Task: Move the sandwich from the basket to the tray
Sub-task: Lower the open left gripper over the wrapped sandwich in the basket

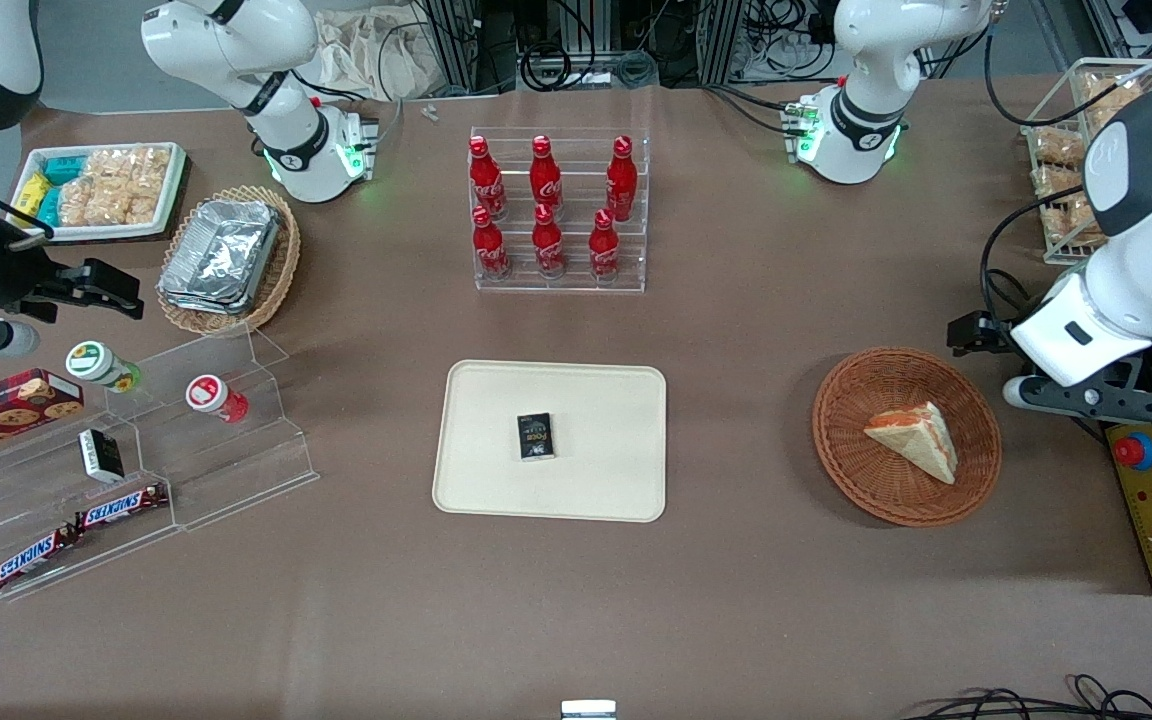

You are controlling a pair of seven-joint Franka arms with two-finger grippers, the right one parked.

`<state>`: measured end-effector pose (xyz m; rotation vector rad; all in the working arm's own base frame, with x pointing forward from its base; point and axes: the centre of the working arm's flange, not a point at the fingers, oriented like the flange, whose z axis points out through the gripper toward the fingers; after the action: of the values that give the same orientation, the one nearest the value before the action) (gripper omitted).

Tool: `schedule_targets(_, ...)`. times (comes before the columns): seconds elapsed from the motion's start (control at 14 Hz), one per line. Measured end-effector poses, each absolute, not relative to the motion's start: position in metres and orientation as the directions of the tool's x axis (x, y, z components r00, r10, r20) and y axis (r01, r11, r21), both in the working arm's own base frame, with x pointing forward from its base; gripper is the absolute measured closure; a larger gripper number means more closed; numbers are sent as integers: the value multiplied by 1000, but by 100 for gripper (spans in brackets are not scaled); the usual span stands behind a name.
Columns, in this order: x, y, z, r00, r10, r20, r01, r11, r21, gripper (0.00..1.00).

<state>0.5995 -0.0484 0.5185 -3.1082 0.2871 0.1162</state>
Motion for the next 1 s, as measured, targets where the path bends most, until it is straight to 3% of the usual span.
schedule_targets(0.43, 606, -44, 500, 980, -168, -106, -169, -986, 1, 0)
schedule_targets(0.57, 607, -44, 487, 990, -80, -120, -82, -997, -5, 0)
schedule_targets(1.0, 602, -49, 401, 963, 268, -17, 268, -963, -1, 0)
